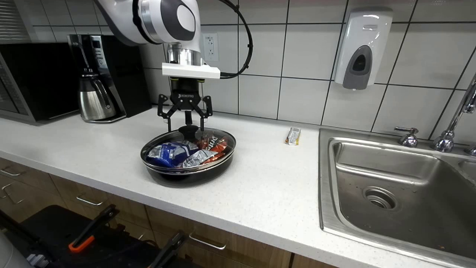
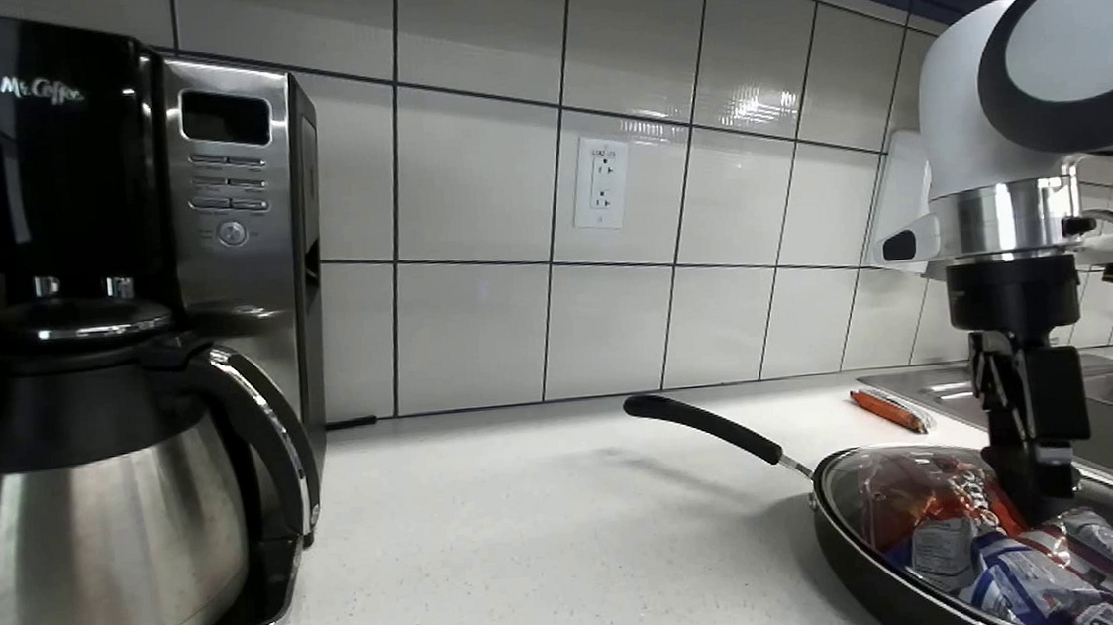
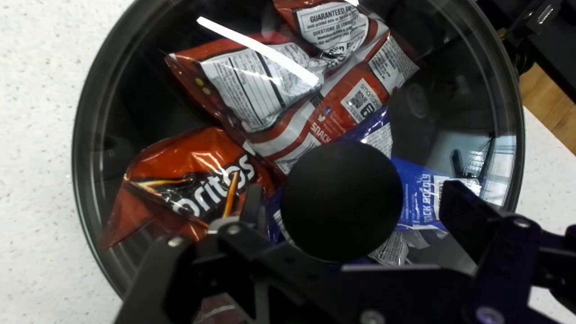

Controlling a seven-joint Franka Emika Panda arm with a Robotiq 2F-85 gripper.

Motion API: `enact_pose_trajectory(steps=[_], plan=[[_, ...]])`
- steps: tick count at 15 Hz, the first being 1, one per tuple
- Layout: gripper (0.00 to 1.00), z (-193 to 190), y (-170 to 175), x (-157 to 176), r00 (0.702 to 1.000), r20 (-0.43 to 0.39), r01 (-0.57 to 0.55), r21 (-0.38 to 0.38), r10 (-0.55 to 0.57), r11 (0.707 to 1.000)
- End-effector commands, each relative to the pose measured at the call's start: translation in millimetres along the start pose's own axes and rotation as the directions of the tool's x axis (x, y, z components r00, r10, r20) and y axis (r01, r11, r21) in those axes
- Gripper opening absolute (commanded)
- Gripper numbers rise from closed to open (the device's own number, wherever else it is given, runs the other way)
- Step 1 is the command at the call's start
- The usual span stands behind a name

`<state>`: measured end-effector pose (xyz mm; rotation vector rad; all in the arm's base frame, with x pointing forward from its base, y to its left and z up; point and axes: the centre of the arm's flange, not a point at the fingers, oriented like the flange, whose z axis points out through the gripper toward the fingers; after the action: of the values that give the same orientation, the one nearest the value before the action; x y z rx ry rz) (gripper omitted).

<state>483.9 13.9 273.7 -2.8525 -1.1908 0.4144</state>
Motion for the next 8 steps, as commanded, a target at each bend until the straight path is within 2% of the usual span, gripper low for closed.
enact_pose_trajectory(steps=[1,8], plan=[[1.0,-14.7,-5.9,-1.8,1.0,0.003,0.011,-0.009,-0.011,1.0],[1.0,-40.7,-16.5,-8.2,0.999,-0.05,0.011,-0.056,-0.014,0.998]])
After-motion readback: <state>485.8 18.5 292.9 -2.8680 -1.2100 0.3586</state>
